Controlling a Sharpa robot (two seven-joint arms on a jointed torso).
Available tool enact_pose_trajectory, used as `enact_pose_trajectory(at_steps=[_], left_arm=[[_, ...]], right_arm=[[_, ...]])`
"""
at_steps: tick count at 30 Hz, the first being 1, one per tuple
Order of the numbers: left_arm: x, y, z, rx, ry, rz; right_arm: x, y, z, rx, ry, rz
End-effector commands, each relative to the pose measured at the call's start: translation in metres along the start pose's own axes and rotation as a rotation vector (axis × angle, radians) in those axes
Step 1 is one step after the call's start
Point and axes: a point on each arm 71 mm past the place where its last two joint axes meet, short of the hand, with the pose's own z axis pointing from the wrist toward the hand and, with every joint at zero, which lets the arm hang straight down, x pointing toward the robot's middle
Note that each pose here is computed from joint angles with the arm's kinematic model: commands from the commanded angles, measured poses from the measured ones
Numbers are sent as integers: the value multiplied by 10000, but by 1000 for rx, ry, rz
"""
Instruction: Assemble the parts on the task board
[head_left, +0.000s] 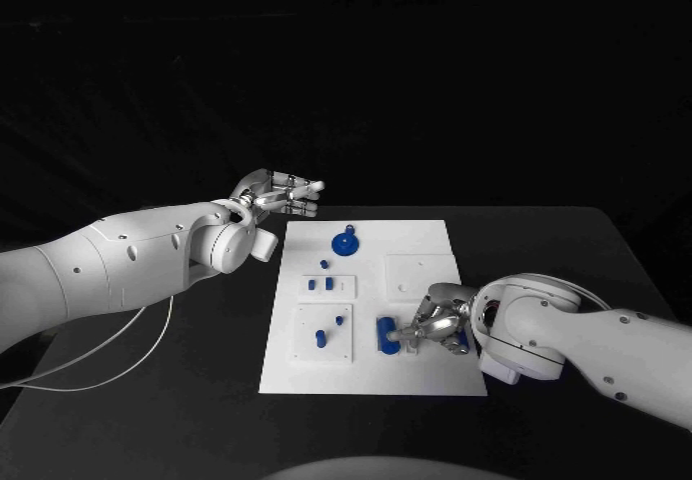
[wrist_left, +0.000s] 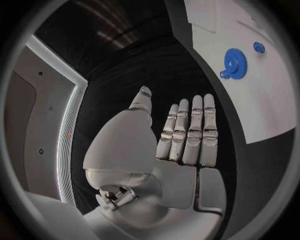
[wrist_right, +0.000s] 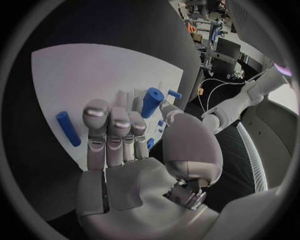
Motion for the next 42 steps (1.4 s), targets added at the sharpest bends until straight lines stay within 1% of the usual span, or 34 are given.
enact_pose_trajectory(at_steps=[1,11,16,20,23,26,34,37,42], left_arm=[[14,-8,4,6,10,1],[14,-6,4,3,12,1],[10,-5,3,2,12,1],[8,-5,2,2,12,1],[5,-4,0,2,12,2],[3,-4,-1,2,11,3],[2,-2,-1,0,11,6],[5,-1,0,-2,13,7],[10,0,0,-5,16,10]], right_arm=[[33,3,-31,-27,42,0],[49,-1,-51,-32,68,-15],[57,0,-40,-29,71,-17],[50,-3,-24,-19,52,-13],[30,-7,-3,-10,22,-5],[22,-3,15,-6,6,2],[18,-1,58,1,-13,15],[22,-11,68,6,-2,8],[45,-31,77,13,39,-22]])
